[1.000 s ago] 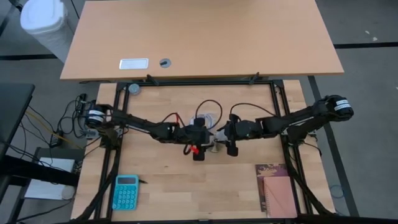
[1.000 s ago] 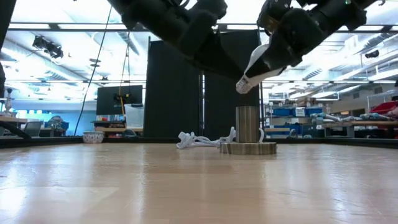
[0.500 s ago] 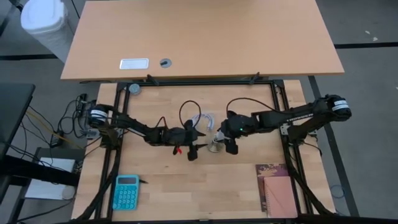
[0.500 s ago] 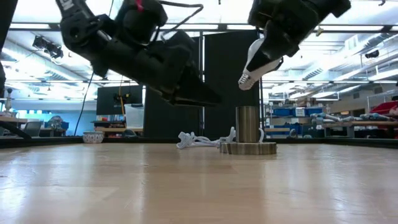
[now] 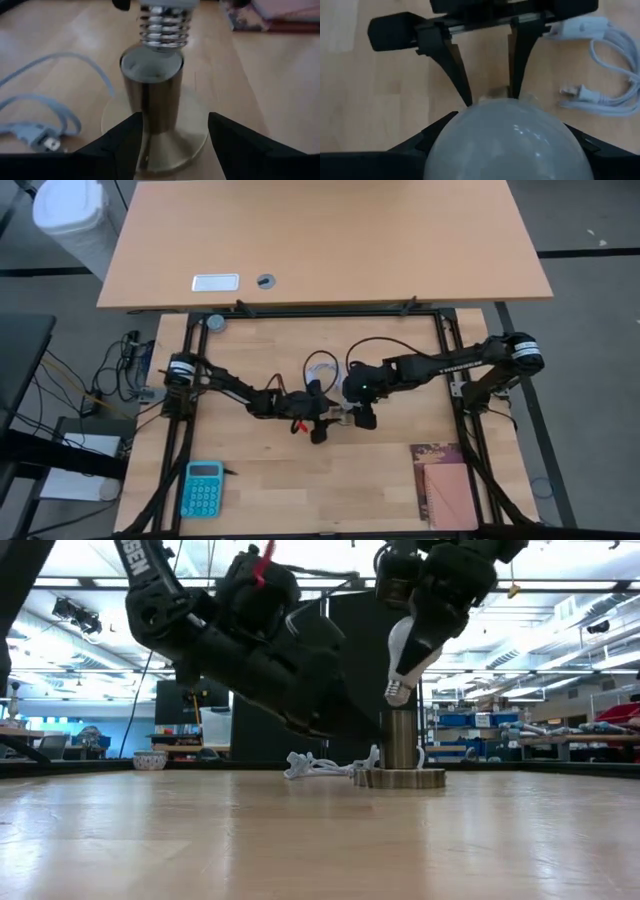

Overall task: Screw lightbulb
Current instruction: Insert the white lightbulb into the lamp socket

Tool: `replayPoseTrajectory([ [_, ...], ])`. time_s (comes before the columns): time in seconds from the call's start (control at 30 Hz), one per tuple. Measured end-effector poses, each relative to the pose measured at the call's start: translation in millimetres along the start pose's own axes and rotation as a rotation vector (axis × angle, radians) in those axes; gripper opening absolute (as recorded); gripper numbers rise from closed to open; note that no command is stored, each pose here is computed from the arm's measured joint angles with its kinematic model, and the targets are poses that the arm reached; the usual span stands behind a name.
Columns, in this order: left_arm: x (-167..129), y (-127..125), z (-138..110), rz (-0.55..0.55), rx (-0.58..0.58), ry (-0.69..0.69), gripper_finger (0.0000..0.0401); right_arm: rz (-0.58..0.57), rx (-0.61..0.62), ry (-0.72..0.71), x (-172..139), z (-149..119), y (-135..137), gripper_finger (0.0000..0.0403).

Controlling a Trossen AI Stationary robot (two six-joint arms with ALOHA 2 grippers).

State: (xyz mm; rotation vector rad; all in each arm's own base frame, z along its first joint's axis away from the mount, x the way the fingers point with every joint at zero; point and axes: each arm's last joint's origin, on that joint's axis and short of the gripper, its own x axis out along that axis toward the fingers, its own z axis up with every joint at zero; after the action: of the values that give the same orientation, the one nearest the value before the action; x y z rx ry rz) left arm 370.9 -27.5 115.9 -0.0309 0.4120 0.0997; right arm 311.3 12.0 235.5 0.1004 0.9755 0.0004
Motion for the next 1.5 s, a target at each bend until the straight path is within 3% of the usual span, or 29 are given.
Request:
replayPoseTrajectory([
  [0.47, 18, -2, -10, 0.014, 0.024, -0.014, 0.0231, 0.050, 0.051, 0.067, 1, -4, -18, 0.0249],
  [0.9, 18, -6, 4, -0.002, 0.006, -0.145, 0.0231, 0.060, 0.049, 0.084, -14, -9, -17, 0.0249],
  [1.1, 19, -6, 8, -0.009, 0.007, -0.159, 0.0231, 0.058, 0.053, 0.087, -31, -6, -16, 0.0249],
  [1.5, 31, -10, 25, -0.039, 0.008, -0.164, 0.0234, 0.036, 0.082, 0.164, -33, -14, -17, 0.0249],
])
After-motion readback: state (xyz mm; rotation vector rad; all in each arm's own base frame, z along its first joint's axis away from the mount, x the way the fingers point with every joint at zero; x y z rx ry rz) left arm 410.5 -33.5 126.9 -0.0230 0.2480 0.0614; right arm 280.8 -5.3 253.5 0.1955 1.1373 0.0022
